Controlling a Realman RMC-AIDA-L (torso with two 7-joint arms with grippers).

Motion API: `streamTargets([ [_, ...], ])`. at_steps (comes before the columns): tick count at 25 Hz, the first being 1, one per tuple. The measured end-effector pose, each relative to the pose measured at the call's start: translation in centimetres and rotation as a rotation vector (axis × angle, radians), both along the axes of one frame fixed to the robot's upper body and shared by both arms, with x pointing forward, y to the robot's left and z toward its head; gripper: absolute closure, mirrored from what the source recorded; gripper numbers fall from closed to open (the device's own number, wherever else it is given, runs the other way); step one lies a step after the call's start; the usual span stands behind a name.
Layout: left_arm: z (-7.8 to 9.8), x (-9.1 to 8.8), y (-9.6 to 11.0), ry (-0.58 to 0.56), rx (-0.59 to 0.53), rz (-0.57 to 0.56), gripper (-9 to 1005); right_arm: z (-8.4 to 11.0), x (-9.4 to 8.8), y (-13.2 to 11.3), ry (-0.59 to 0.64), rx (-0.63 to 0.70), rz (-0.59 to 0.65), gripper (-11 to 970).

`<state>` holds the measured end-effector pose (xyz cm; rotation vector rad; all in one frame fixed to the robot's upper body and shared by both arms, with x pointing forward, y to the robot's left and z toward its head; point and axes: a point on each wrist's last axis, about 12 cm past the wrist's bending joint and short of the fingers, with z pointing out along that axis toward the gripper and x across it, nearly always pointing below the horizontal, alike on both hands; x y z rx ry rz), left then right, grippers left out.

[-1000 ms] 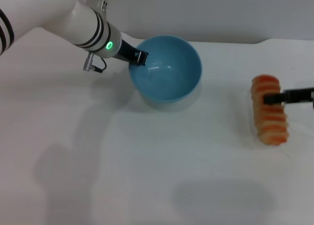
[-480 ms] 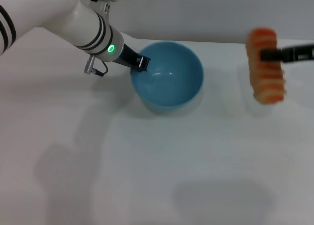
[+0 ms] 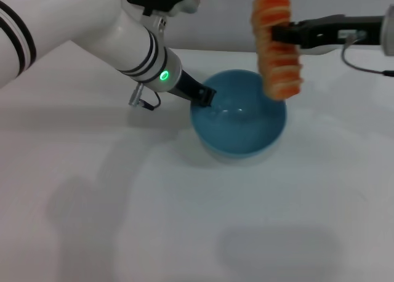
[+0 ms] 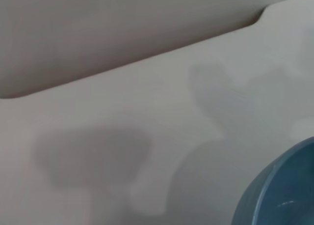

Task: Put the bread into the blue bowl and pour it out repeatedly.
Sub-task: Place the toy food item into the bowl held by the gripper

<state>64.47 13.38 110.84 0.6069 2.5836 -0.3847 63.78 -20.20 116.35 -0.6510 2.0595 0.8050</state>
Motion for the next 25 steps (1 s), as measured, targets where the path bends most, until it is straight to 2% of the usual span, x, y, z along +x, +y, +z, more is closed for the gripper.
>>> streamTargets([
  [8, -0.2, -0.1, -0.4, -0.009, -0.015, -0.004, 997, -1.5, -0.5, 1.5, 0.057, 0.036, 0.045, 757],
  [17, -0.3, -0.1, -0.2, -0.020, -0.018, -0.004, 997, -3.5, -0.8, 2.4, 0.109, 0.007, 0.057, 770],
  [22, -0.4, -0.2, 0.1, -0.018, -0.027, 0.005, 997, -4.4, -0.6, 2.3, 0.094, 0.006, 0.029, 775],
  [25, -0.5, -0.2, 0.2, -0.017, -0.030, 0.009, 997, -4.4, -0.6, 2.4, 0.069, 0.044, 0.032, 741],
])
